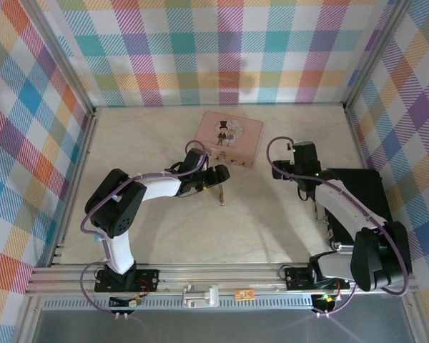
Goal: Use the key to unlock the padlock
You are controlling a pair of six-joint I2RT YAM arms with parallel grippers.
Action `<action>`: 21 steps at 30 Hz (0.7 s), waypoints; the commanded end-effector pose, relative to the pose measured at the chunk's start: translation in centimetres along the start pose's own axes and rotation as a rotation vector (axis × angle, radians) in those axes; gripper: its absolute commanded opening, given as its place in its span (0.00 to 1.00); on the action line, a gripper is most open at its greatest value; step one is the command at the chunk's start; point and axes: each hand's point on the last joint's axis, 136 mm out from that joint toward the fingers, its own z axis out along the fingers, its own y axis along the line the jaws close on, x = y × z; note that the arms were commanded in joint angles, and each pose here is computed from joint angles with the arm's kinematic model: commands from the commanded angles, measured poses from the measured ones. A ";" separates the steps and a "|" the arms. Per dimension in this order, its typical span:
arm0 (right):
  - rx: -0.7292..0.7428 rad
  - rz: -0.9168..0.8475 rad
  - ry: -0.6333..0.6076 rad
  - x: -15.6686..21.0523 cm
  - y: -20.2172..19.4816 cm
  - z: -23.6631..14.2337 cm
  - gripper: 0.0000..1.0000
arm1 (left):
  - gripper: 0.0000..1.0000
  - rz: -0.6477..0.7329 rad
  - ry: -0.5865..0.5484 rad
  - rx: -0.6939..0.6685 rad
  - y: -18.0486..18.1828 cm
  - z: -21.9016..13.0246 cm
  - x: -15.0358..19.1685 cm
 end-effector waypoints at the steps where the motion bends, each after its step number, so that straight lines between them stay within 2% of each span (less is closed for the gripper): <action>1: 0.012 0.006 -0.061 -1.2 -1.6 1.4 0.89 | 0.94 0.065 -0.076 -0.024 -1.1 -3.0 -2.6; 2: 0.013 0.010 -0.064 -1.1 -2.0 1.8 0.89 | 1.00 0.073 -0.090 -0.028 -1.2 -3.6 -3.2; 6: 0.034 0.002 -0.095 -0.8 -3.4 3.5 0.89 | 1.00 0.111 -0.172 -0.095 0.1 -6.7 -6.3; 10: 0.041 -0.010 -0.202 -1.0 -4.4 4.6 0.89 | 1.00 0.142 -0.279 -0.193 2.7 -10.7 -9.8; 17: -0.055 0.026 -0.306 -0.7 -3.9 5.5 0.89 | 1.00 0.222 -0.558 -0.506 10.4 -18.9 -13.8; 21: -0.066 0.021 -0.383 -0.2 -3.8 5.0 0.90 | 1.00 0.295 -0.636 -0.684 14.4 -21.7 -13.9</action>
